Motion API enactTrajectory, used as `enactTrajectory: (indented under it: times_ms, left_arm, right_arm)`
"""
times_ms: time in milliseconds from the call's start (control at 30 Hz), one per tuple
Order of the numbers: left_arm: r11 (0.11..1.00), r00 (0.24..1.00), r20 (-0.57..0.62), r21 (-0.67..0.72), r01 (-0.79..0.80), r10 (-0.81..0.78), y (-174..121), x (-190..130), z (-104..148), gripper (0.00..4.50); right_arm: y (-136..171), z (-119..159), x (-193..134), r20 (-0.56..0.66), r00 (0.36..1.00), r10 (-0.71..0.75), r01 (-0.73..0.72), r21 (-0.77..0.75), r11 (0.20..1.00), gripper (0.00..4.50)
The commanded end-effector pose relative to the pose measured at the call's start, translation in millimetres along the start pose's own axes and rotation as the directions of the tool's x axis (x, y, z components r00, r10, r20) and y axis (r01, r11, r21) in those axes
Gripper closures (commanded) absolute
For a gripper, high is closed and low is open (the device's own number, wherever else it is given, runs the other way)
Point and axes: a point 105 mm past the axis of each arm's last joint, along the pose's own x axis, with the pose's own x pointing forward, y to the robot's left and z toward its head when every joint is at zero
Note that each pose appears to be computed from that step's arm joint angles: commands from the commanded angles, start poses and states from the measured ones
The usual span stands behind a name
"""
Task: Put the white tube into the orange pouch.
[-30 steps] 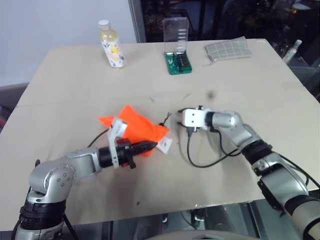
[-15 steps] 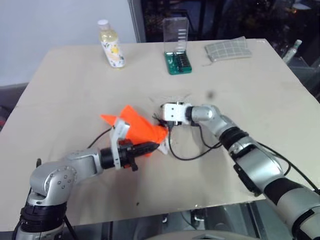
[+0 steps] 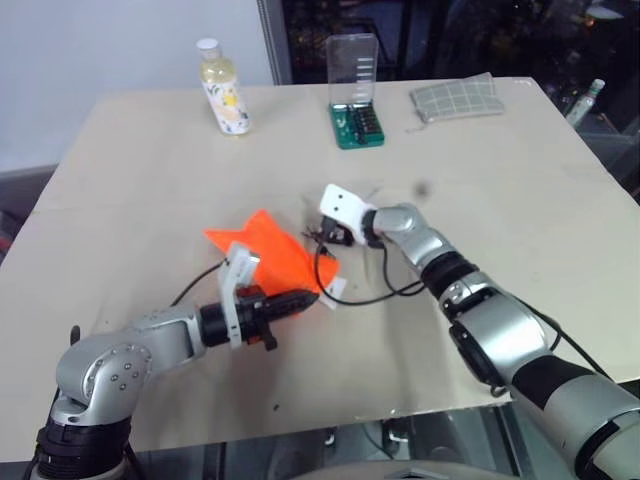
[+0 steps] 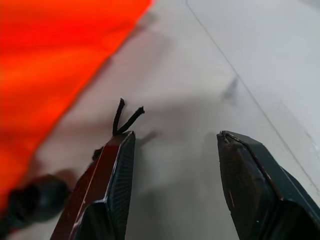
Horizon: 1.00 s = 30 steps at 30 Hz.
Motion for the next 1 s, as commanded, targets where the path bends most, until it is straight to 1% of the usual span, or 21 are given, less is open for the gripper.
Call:
enactTrajectory:
  times_ms: [33, 133, 233, 333, 400, 467, 600, 667, 733, 800, 867, 933, 1000]
  left_arm:
    - [0.999, 0.999, 0.034, 0.034, 0.013, -0.015, -6, -3, 8, 4.5]
    - [0.999, 0.999, 0.036, 0.033, 0.014, -0.015, -6, -2, 7, 4.5]
    - [0.999, 0.999, 0.038, 0.033, 0.014, -0.015, -6, -2, 8, 4.5]
    - [0.999, 0.999, 0.038, 0.034, 0.013, -0.014, -6, -2, 8, 4.5]
    - [0.999, 0.999, 0.037, 0.034, 0.012, -0.013, -5, -3, 8, 4.5]
    - [0.999, 0.999, 0.038, 0.035, 0.011, -0.013, -5, -3, 8, 4.5]
    - [0.999, 0.999, 0.04, 0.036, 0.008, -0.009, -5, -4, 8, 4.5]
    - [0.999, 0.999, 0.04, 0.037, 0.005, -0.007, -5, -4, 8, 4.5]
    - [0.999, 0.999, 0.042, 0.04, 0.003, -0.004, -5, -4, 8, 4.5]
    - [0.999, 0.999, 0.043, 0.044, 0.0, -0.002, -6, -3, 7, 4.5]
    - [0.999, 0.999, 0.043, 0.045, 0.002, -0.004, -6, -2, 7, 4.5]
    - [0.999, 0.999, 0.042, 0.045, 0.007, -0.009, -6, -1, 7, 4.5]
    - [0.999, 0.999, 0.039, 0.046, 0.017, -0.019, -5, 0, 8, 4.5]
  right_arm:
    - [-11, 31, -4, 0.094, 0.995, -0.029, 0.033, -0.039, 0.999, 1.87]
    - [-8, 37, -3, 0.11, 0.994, -0.022, 0.027, -0.049, 0.998, 1.87]
    - [-15, 46, -6, 0.126, 0.99, -0.06, 0.07, -0.077, 0.995, 1.87]
    - [-9, 48, -8, 0.122, 0.992, -0.005, 0.017, -0.099, 0.995, 1.87]
    - [0, 38, -6, 0.078, 0.996, 0.036, -0.024, -0.154, 0.988, 1.87]
    - [12, 27, -2, 0.043, 0.996, 0.079, -0.071, -0.169, 0.983, 1.87]
    - [29, 16, 8, 0.004, 0.994, 0.105, -0.102, -0.191, 0.976, 1.87]
    - [30, 9, 12, -0.036, 0.996, 0.087, -0.093, -0.231, 0.969, 1.87]
    - [22, -3, 12, -0.097, 0.995, 0.015, -0.043, -0.287, 0.957, 1.87]
    - [6, -14, 6, -0.147, 0.987, -0.07, 0.015, -0.344, 0.939, 1.87]
    - [-12, -24, -12, -0.176, 0.977, -0.117, 0.04, -0.387, 0.921, 1.87]
    - [-18, -31, -29, -0.188, 0.976, -0.112, 0.028, -0.401, 0.916, 1.87]
    - [-10, -39, -48, -0.203, 0.978, -0.047, -0.033, -0.372, 0.928, 1.87]
